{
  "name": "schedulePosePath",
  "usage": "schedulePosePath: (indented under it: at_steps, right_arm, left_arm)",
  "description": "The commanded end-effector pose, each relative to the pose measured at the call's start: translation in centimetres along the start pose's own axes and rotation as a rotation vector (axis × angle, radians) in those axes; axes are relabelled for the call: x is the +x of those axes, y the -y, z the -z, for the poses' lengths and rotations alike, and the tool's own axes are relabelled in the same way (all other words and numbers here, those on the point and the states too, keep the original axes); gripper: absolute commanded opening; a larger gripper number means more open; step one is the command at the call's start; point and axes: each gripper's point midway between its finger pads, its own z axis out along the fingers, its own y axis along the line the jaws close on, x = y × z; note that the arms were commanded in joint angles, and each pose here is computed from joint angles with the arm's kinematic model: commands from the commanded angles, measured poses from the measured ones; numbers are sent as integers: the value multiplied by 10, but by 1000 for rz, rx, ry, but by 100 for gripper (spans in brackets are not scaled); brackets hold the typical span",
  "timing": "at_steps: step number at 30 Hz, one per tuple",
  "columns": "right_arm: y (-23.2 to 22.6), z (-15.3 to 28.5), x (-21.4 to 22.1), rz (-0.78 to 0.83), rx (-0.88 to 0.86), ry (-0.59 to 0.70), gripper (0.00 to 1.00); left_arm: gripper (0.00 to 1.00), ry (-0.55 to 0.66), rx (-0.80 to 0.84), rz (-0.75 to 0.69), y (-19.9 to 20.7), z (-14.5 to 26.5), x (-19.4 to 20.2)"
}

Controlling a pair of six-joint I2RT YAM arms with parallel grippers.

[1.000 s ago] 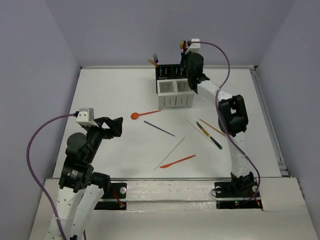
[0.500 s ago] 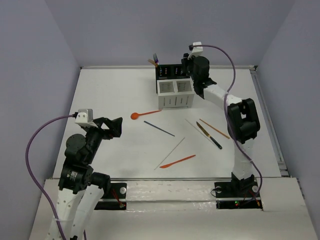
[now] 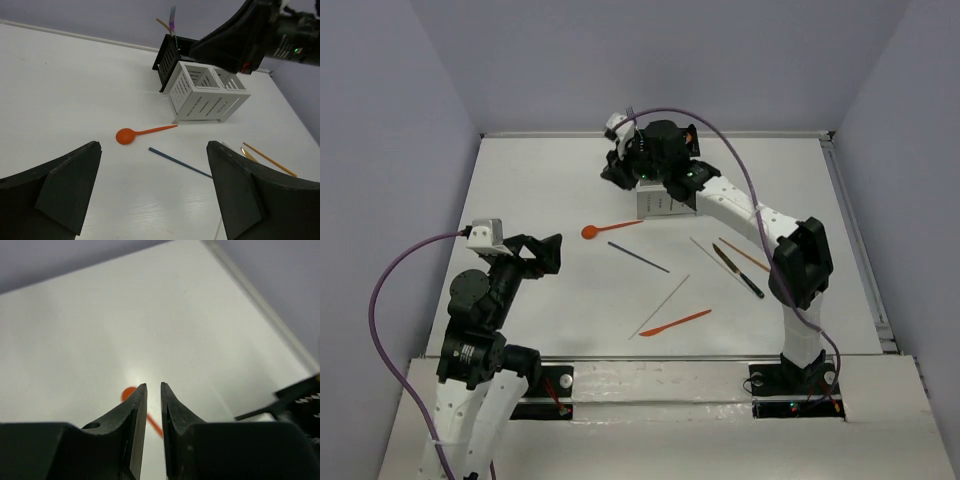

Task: Sort the eating utensils into containers

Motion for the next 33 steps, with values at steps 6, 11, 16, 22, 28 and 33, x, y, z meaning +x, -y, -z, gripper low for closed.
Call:
schedulePosePath:
  at_steps: [6,11,16,22,28,33]
  right_arm:
    - [-50,-41,96,24,-162,-316,45]
    - [-49,-62,142,82,-172,-462,51]
    - [-44,-66,179,114,-173,-555,57]
    - [-50,-70,204,137,-210,-614,58]
    - [-56,-75,217,119,-240,-624,59]
    - [-57,-86,229,103,-237,-609,59]
  left_arm:
    - [99,78,30,-2,8,3,-23]
    - [99,71,34,-1,9,2,-21]
    - [99,71,34,-1,9,2,-21]
    - [99,59,41,-2,10,0,-19]
    - [99,58,34,-2,8,-1,-19]
    - [99,59,35,-2,8,-1,-19]
